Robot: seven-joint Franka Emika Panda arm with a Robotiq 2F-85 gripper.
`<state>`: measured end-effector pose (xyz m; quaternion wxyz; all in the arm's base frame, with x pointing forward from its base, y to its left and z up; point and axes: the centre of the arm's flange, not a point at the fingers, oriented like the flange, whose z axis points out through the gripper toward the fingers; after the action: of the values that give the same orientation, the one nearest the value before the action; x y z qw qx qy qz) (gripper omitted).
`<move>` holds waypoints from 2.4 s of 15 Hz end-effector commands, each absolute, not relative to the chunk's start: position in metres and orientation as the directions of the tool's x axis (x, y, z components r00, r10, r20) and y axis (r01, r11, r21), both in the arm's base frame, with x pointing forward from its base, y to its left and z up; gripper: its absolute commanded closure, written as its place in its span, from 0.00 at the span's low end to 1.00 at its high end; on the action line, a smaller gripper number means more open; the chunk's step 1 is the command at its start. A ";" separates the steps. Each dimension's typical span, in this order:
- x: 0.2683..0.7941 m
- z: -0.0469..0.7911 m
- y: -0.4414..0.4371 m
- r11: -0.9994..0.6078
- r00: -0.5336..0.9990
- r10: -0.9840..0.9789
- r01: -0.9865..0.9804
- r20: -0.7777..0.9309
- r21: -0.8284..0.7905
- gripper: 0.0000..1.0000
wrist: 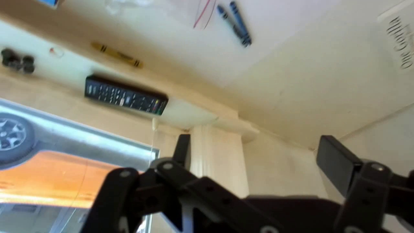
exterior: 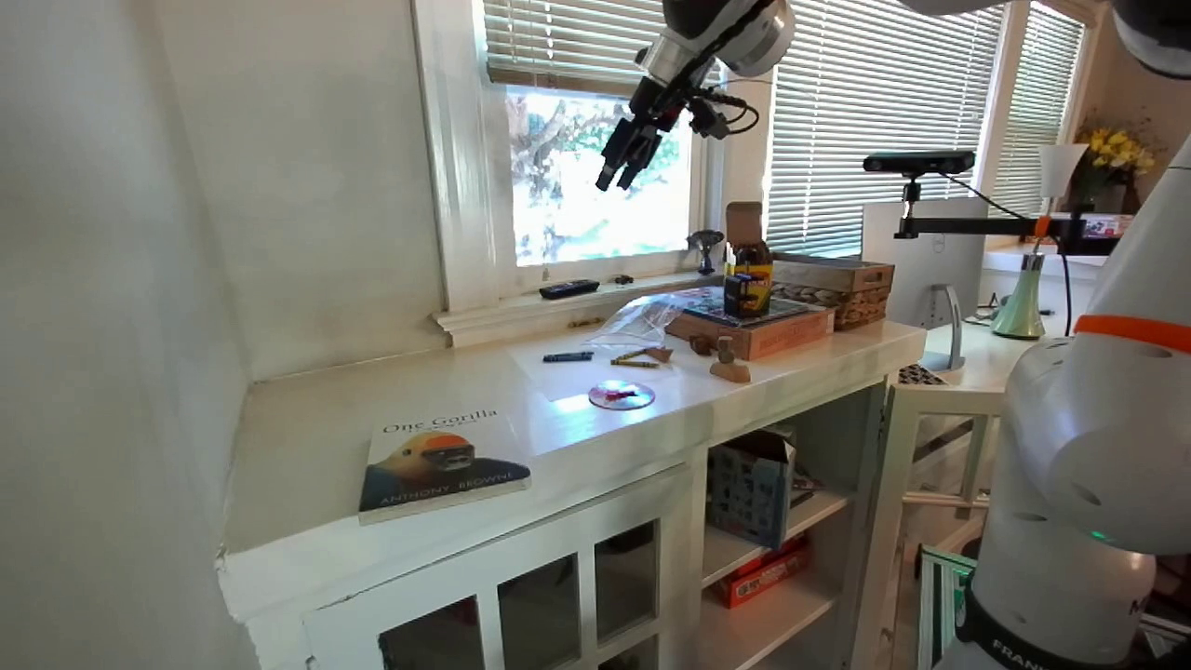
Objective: Close the window blinds
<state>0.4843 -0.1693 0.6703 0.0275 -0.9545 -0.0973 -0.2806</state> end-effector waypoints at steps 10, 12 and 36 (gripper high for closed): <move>0.566 0.679 -0.176 -0.988 0.711 0.149 0.074 0.687 0.137 0.00; 0.564 0.681 -0.177 -0.988 0.709 0.148 0.072 0.690 0.137 0.00; 0.664 0.686 -0.187 -0.983 0.551 -0.071 -0.181 0.831 0.036 0.81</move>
<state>0.6530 -0.1872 0.6843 -0.0552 -0.8858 0.0543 -0.4576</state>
